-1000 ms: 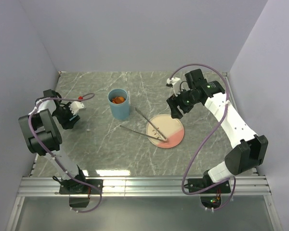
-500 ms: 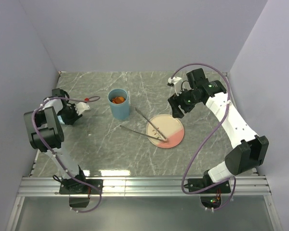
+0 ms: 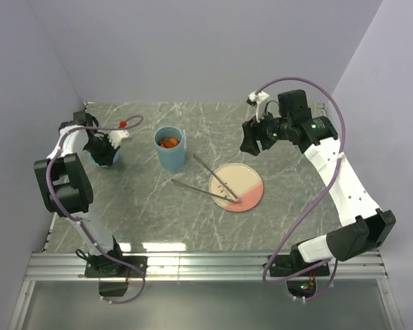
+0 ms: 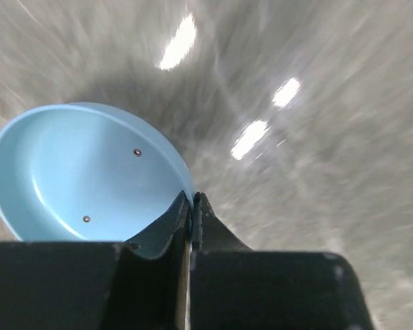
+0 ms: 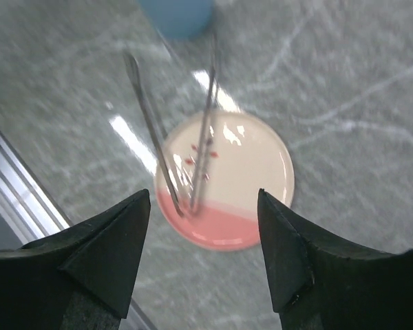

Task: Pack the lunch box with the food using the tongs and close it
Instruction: Pick up the lid of the lunch box with the left arm, then pass the lid of the lunch box from the left arm to the right

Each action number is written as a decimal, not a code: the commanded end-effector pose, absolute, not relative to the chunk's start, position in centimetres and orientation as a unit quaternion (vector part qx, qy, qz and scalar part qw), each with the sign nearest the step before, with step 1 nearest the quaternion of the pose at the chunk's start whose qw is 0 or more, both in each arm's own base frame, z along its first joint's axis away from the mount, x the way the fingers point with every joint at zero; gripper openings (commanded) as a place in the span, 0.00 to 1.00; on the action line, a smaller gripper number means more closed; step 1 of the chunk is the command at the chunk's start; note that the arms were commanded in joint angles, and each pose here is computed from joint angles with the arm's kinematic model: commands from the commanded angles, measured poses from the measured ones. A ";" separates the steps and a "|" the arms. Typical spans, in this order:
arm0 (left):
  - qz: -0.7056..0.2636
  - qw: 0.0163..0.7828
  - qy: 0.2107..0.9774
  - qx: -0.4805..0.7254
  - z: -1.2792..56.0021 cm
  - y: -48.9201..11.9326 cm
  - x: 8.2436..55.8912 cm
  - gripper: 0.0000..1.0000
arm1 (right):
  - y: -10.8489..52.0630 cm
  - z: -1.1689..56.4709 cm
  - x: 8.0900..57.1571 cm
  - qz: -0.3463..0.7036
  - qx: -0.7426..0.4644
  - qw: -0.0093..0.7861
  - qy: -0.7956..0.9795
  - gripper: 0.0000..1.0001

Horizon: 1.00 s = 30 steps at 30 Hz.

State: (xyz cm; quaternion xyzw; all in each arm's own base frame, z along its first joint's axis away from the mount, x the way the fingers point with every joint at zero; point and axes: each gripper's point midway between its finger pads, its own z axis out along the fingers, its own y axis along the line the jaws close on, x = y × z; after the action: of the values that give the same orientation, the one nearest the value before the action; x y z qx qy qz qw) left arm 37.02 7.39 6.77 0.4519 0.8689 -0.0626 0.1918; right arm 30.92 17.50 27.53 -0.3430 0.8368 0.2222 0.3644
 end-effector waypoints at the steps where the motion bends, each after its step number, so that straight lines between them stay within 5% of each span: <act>1: -0.163 0.277 0.853 0.411 14.1 2.2 36.4 0.00 | 20.1 34.3 32.2 0.290 -0.324 0.465 0.771 0.71; 12: -0.404 0.452 0.734 0.308 31.5 -7.0 34.6 0.00 | 24.7 38.7 34.7 0.390 -0.286 0.502 0.717 0.79; 17: -0.516 0.452 0.688 0.237 36.4 -8.8 32.2 0.00 | 27.6 39.3 34.3 0.424 -0.299 0.501 0.692 0.80; 18: -0.491 0.495 0.659 0.280 38.1 -8.6 32.9 0.00 | 28.6 39.6 33.7 0.428 -0.314 0.506 0.680 0.80; 19: -0.532 0.458 0.673 0.231 38.1 -9.3 31.3 0.00 | 29.0 39.7 33.5 0.421 -0.333 0.517 0.666 0.80; 30: -0.579 0.515 0.607 0.177 45.6 -11.4 28.9 0.00 | 35.5 42.9 29.7 0.554 -0.341 0.558 0.515 0.73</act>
State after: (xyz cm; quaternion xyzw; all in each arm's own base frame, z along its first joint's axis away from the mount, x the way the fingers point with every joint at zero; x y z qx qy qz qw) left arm 31.21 -10.34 40.03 0.1748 0.6542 -0.5554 0.4826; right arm 31.07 34.05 37.33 -0.3405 0.6234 0.4934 0.5019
